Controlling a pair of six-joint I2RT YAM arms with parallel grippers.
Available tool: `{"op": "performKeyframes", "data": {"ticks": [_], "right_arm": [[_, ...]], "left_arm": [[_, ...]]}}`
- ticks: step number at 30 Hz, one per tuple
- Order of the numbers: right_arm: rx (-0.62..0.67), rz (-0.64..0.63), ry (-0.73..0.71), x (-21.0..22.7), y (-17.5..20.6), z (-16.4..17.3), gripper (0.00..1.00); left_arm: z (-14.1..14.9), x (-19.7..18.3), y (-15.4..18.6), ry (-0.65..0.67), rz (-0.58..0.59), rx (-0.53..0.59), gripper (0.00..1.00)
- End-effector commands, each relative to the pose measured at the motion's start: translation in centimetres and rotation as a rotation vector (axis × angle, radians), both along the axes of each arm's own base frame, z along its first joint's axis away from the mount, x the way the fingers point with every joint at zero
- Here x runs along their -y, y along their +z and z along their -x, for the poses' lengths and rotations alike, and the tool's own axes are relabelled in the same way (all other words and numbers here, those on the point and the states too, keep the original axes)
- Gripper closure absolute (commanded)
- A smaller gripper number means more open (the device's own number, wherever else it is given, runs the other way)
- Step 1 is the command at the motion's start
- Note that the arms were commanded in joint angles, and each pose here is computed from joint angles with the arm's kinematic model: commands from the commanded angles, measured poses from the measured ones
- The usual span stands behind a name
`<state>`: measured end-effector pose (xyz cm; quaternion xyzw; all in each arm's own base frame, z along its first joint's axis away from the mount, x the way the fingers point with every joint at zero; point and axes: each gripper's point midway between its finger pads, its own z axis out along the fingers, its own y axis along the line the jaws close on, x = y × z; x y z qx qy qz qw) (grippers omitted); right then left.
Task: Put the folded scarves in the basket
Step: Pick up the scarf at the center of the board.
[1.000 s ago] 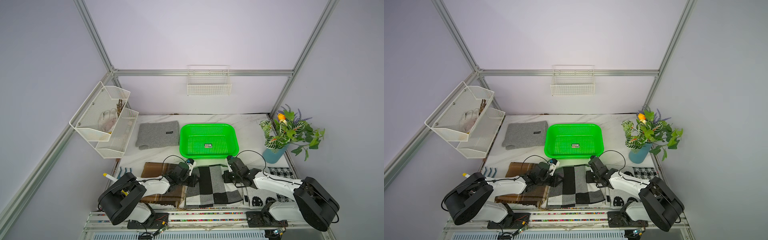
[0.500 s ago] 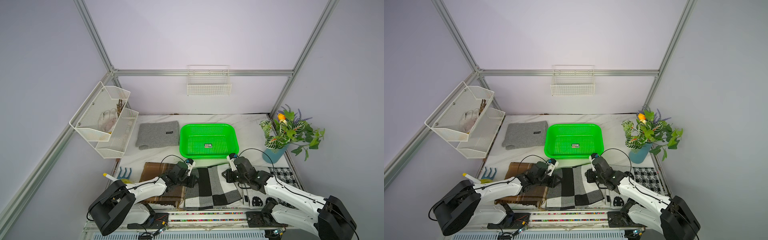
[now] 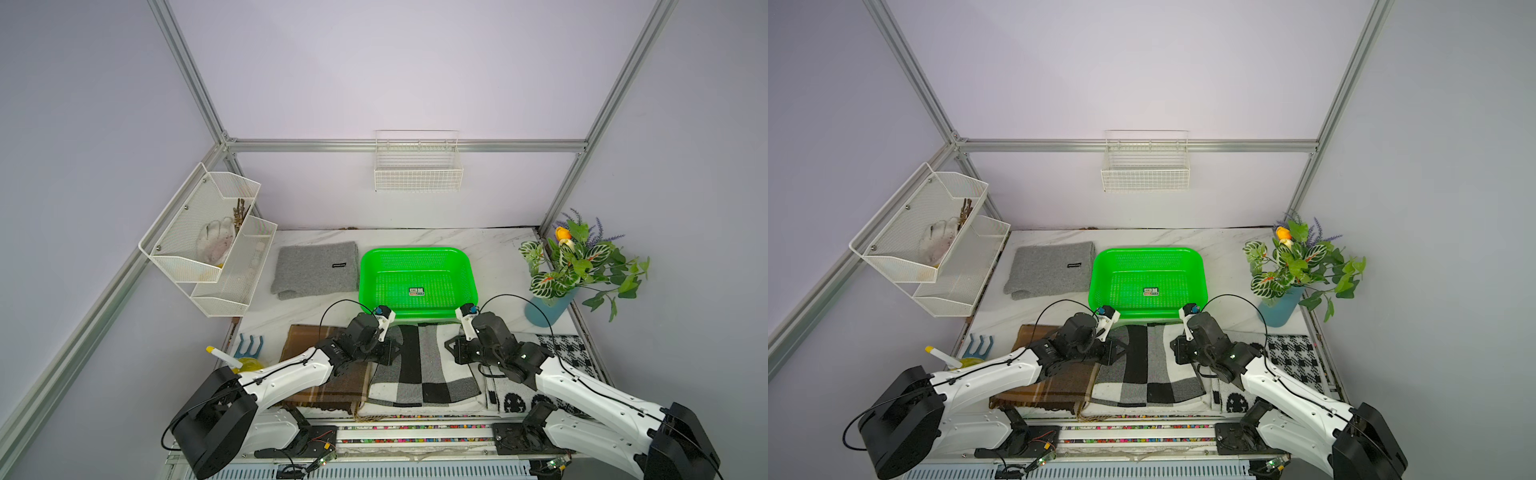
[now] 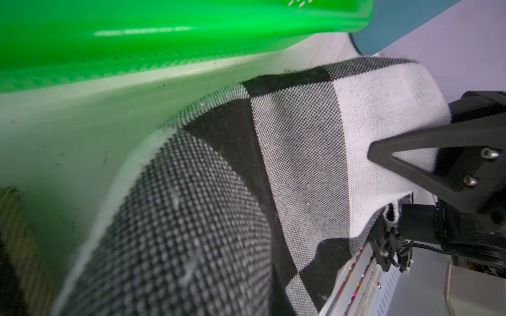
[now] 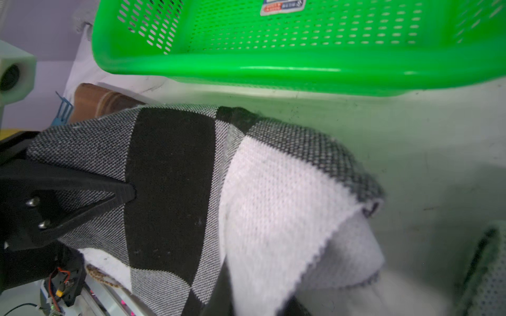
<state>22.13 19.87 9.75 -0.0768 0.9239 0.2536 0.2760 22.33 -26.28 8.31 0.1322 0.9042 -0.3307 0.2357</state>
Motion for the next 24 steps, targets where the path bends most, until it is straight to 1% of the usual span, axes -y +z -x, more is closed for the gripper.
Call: {"op": "performKeyframes", "data": {"ticks": [1,3,6,8,9,10,11,13,16,17,19,20,24], "right_arm": [[-0.023,0.066,0.004,0.2,-1.9,-0.3,1.00],[-0.062,0.124,-0.014,1.0,-3.5,-0.2,1.00],[-0.085,0.183,-0.040,1.8,-5.5,-0.3,1.00],[-0.090,0.236,-0.080,2.9,-6.4,-0.4,0.90],[-0.089,0.248,-0.091,3.2,-6.7,-0.5,0.82],[-0.092,0.250,-0.097,3.3,-6.8,-0.5,0.68],[-0.101,0.243,-0.082,3.0,-6.8,-0.3,0.61],[-0.120,0.213,-0.060,2.4,-6.9,0.0,0.53],[-0.139,0.207,-0.058,2.4,-7.2,0.3,0.45],[-0.150,0.207,-0.058,2.4,-7.4,0.5,0.41],[-0.175,0.198,-0.040,2.1,-7.9,0.8,0.40],[-0.190,0.195,-0.030,1.9,-8.2,1.0,0.40],[-0.217,0.176,0.000,1.4,-9.0,1.6,0.44]], "left_arm": [[-0.3,0.4,-0.8,-0.011,0.003,0.014,1.00],[-0.3,0.4,-1.1,-0.011,0.001,0.005,1.00],[-0.4,0.3,-1.8,-0.012,-0.023,-0.002,1.00],[-0.4,0.2,-2.3,-0.013,-0.035,-0.008,1.00],[-0.3,0.2,-2.6,-0.013,-0.039,-0.012,1.00],[-0.2,0.1,-3.0,-0.015,-0.043,-0.020,1.00],[-0.1,0.1,-3.3,-0.018,-0.049,-0.026,1.00],[-0.1,0.0,-3.4,-0.021,-0.054,-0.027,1.00],[-0.1,-0.2,-3.7,-0.015,-0.064,-0.023,1.00],[0.0,-0.3,-3.7,-0.014,-0.065,-0.024,1.00],[0.1,-0.4,-3.9,-0.015,-0.066,-0.027,1.00],[0.3,-0.4,-4.8,-0.020,-0.082,-0.050,1.00],[0.5,-0.1,-5.4,-0.030,-0.073,-0.071,1.00]]}}
